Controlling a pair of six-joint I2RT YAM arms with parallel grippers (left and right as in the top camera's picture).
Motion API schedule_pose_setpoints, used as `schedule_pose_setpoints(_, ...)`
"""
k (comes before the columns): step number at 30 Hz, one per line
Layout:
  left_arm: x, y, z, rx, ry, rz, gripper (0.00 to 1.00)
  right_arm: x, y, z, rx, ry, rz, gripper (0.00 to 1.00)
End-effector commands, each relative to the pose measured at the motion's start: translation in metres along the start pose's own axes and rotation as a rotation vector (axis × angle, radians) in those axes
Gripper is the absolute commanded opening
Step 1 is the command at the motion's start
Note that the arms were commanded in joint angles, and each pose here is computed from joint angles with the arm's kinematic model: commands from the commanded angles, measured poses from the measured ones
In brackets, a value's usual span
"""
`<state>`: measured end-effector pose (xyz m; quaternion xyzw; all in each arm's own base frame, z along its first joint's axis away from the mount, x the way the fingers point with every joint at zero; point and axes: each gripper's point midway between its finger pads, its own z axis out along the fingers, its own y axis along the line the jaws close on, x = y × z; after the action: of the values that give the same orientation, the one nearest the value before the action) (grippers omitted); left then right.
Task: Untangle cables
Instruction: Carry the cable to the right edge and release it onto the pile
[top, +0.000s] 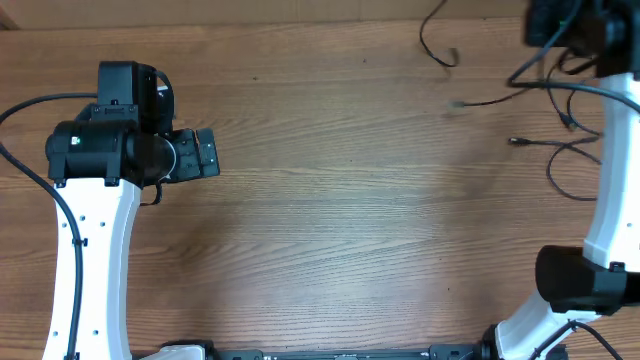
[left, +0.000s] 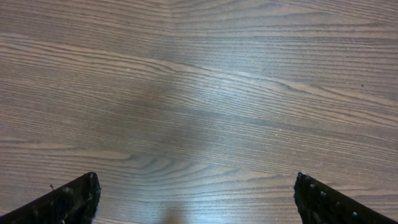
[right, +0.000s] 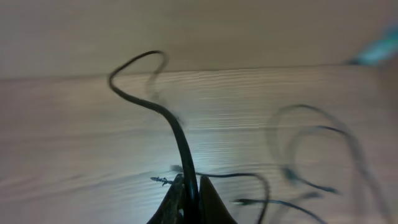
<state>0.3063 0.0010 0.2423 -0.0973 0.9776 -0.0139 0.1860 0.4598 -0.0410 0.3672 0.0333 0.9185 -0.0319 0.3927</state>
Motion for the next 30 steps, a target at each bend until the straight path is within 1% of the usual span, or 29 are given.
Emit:
schedule_pose_setpoints(1,-0.004,-0.001,-0.01,0.016,-0.034,0.016,1.0,-0.005,-0.088,-0.021,0.319,-0.052,0.185,0.04)
schedule_pose_setpoints(2,-0.004,-0.001,-0.01,0.016,-0.034,0.016,0.99,-0.003,-0.107,-0.025,0.372,-0.06,0.248,0.04)
schedule_pose_setpoints(4,-0.004,-0.001,-0.01,0.016,-0.034,0.016,1.0,0.002,-0.133,-0.03,0.421,-0.072,0.342,0.04)
schedule_pose_setpoints(5,-0.004,-0.001,-0.01,0.016,-0.034,0.016,1.0,0.008,-0.156,-0.035,0.459,-0.083,0.433,0.04)
schedule_pose_setpoints(8,-0.004,-0.001,-0.01,0.016,-0.034,0.016,1.0,0.021,-0.194,-0.046,0.525,-0.112,0.624,0.04)
schedule_pose_setpoints(9,-0.004,-0.001,-0.01,0.016,-0.034,0.016,1.0,0.023,-0.2,-0.048,0.535,-0.116,0.654,0.04)
schedule_pose_setpoints(10,-0.004,-0.001,-0.01,0.016,-0.034,0.016,1.0,0.031,-0.215,-0.052,0.559,-0.126,0.735,0.04)
schedule_pose_setpoints(14,-0.004,-0.001,-0.01,0.016,-0.034,0.016,1.0,0.043,-0.242,-0.062,0.592,-0.137,0.816,0.04)
schedule_pose_setpoints(16,-0.004,-0.001,-0.01,0.016,-0.034,0.016,1.0,0.047,-0.252,-0.066,0.608,-0.145,0.852,0.13)
schedule_pose_setpoints(17,-0.004,-0.001,-0.01,0.016,-0.034,0.016,0.99,0.049,-0.256,-0.068,0.616,-0.146,0.86,0.18)
schedule_pose_setpoints(18,-0.004,-0.001,-0.01,0.016,-0.034,0.016,0.99,0.051,-0.259,-0.069,0.624,-0.146,0.866,0.2)
schedule_pose_setpoints(20,-0.004,-0.001,-0.01,0.016,-0.034,0.016,1.0,0.054,-0.264,-0.071,0.632,-0.145,0.874,0.2)
schedule_pose_setpoints(21,-0.004,-0.001,-0.01,0.016,-0.034,0.016,0.99,0.055,-0.265,-0.072,0.634,-0.142,0.876,0.23)
schedule_pose_setpoints(22,-0.004,-0.001,-0.01,0.016,-0.034,0.016,0.99,0.056,-0.265,-0.071,0.634,-0.14,0.876,0.33)
schedule_pose_setpoints(23,-0.004,-0.001,-0.01,0.016,-0.034,0.016,1.0,0.056,-0.265,-0.071,0.634,-0.137,0.876,0.38)
schedule_pose_setpoints(24,-0.004,-0.001,-0.01,0.016,-0.034,0.016,1.0,0.057,-0.264,-0.07,0.634,-0.132,0.876,0.47)
schedule_pose_setpoints(25,-0.004,-0.001,-0.01,0.016,-0.034,0.016,1.0,0.058,-0.264,-0.07,0.634,-0.128,0.877,0.52)
schedule_pose_setpoints(26,-0.004,-0.001,-0.01,0.016,-0.034,0.016,1.0,0.06,-0.263,-0.068,0.628,-0.117,0.877,0.6)
schedule_pose_setpoints(29,-0.004,-0.001,-0.01,0.016,-0.034,0.016,1.0,0.062,-0.257,-0.064,0.594,-0.097,0.88,0.75)
schedule_pose_setpoints(30,-0.004,-0.001,-0.01,0.016,-0.034,0.015,1.0,0.061,-0.256,-0.064,0.587,-0.096,0.881,0.77)
